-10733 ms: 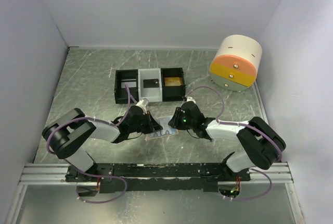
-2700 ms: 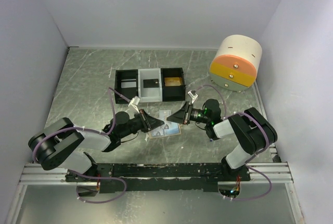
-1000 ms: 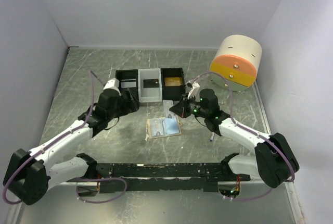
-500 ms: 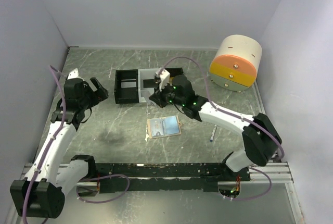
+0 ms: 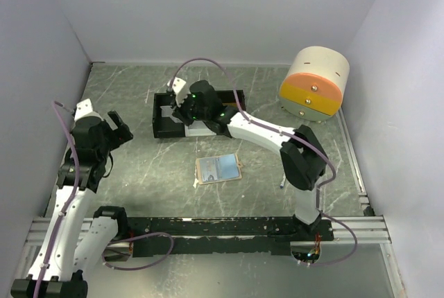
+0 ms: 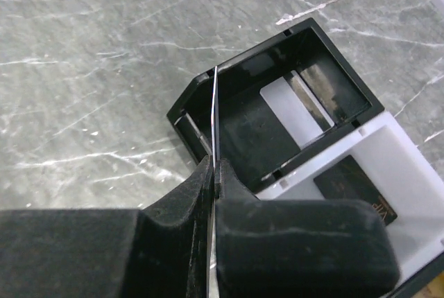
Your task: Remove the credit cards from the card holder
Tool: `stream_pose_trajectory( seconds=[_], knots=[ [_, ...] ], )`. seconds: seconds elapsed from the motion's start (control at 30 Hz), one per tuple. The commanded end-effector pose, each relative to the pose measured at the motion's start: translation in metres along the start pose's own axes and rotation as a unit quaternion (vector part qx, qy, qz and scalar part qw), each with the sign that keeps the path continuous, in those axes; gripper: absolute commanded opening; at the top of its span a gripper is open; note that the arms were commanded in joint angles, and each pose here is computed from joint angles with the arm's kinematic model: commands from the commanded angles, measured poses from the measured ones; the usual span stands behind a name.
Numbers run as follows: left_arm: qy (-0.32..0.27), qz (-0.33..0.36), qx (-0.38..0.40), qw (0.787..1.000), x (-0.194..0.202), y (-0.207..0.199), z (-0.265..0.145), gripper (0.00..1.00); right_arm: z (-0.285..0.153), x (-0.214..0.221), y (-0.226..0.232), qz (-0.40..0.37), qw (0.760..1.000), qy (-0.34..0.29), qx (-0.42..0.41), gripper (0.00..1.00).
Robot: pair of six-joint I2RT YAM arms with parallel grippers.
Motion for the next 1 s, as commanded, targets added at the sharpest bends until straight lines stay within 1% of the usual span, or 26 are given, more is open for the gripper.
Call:
stream_pose_trajectory(
  seconds=[0.0,0.07,0.1,0.27,0.37,0.57,0.83,0.97],
  knots=[
    [-0.018,-0.002,-0.038,0.999,-0.005,0.011,-0.009,1.00,0.021,-0.001,-0.007,-0.054,0.998,0.033,0.030,0.00],
    [-0.031,-0.005,-0.039,0.999,-0.007,0.012,-0.011,1.00,0.031,-0.002,-0.008,-0.077,0.996,0.040,0.039,0.00],
    [-0.033,-0.007,-0.035,0.999,-0.007,0.012,-0.011,1.00,0.039,0.006,-0.010,-0.090,0.993,0.057,0.043,0.00],
    [-0.032,-0.007,-0.018,0.999,-0.007,0.008,-0.011,1.00,0.058,0.017,-0.017,-0.143,0.982,0.098,0.078,0.00],
    [-0.034,-0.007,-0.017,0.999,-0.008,0.008,-0.012,1.00,0.067,0.018,-0.023,-0.174,0.974,0.108,0.098,0.00],
    [-0.043,-0.010,-0.016,0.999,-0.010,0.009,-0.015,1.00,0.085,0.016,-0.027,-0.232,0.960,0.112,0.108,0.00],
    [-0.051,-0.011,-0.012,0.999,-0.011,0.009,-0.018,1.00,0.110,0.028,-0.042,-0.304,0.933,0.134,0.141,0.00],
    [-0.050,-0.009,-0.007,0.999,-0.010,0.008,-0.018,0.99,0.118,0.030,-0.048,-0.332,0.922,0.131,0.151,0.00]
  ],
)
Point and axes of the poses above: each gripper's point midway between its finger pads, its own z axis out along the fingers, its own y axis along the line the jaws close on, x = y × z, the point moved 7 cm from there along -z, back along the fingers, and after that the axes turned 10 degrees about z, right-handed, at the moved point
